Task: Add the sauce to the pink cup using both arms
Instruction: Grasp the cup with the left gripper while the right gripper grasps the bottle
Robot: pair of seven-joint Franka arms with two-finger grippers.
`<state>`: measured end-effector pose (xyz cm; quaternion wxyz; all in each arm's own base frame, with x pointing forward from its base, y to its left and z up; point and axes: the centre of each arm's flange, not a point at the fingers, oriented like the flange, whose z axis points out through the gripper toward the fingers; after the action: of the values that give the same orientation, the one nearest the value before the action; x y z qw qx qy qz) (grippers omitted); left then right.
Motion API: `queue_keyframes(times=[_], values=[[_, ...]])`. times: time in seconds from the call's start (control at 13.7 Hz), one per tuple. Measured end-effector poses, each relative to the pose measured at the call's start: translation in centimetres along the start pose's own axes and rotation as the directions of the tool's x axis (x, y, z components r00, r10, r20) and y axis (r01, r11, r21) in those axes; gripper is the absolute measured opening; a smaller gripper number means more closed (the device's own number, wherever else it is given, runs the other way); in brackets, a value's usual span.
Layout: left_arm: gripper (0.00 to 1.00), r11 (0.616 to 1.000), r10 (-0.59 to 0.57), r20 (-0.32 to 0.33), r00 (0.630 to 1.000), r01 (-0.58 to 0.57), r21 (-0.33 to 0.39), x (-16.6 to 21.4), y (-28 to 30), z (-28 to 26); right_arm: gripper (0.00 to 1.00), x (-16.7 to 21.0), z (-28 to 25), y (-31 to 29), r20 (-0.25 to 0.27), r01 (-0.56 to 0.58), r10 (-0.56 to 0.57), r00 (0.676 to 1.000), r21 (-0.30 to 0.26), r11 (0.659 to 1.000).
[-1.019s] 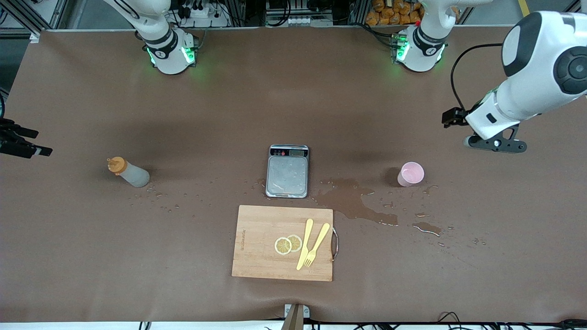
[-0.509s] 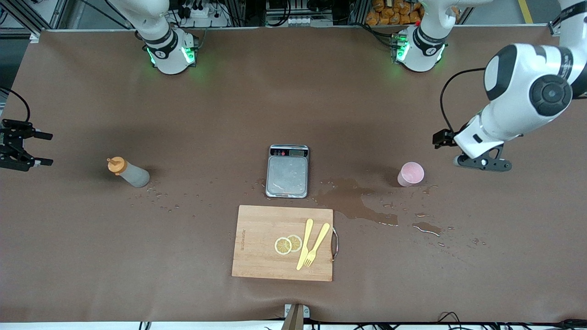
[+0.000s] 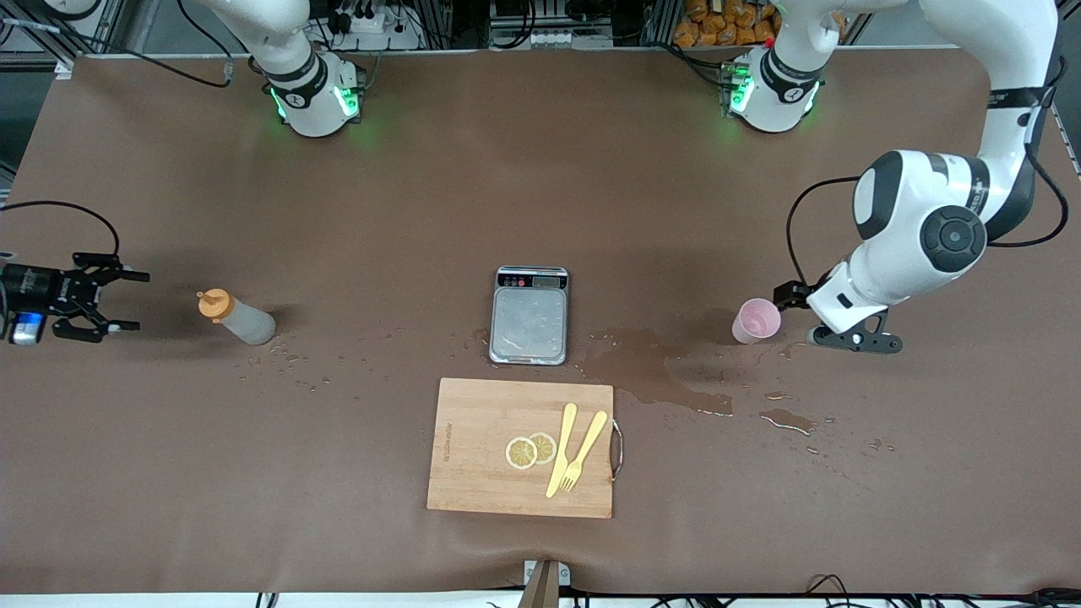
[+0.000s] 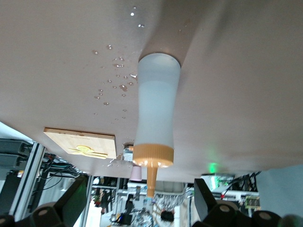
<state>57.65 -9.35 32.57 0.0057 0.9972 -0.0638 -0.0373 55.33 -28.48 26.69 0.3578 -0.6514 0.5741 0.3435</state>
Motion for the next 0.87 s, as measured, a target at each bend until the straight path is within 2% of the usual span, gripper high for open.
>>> queue_keyframes(times=[0.15,0.66,0.87], values=[[1.0,1.0,-0.014,-0.009,1.0,0.014,-0.004,0.3,0.5,1.8,1.0,2.2,1.2,0.5,0.042,-0.052,0.052,0.998,0.008,0.999],[1.0,1.0,-0.016,0.049,0.999,0.017,-0.009,0.4,0.6,5.9,1.0,8.8,5.2,2.8,0.147,-0.158,0.155,0.977,0.005,0.987],[1.0,1.0,-0.016,0.074,0.997,0.017,-0.01,0.3,0.5,7.4,1.0,10.3,6.5,3.2,0.184,-0.182,0.177,0.967,0.012,0.983]])
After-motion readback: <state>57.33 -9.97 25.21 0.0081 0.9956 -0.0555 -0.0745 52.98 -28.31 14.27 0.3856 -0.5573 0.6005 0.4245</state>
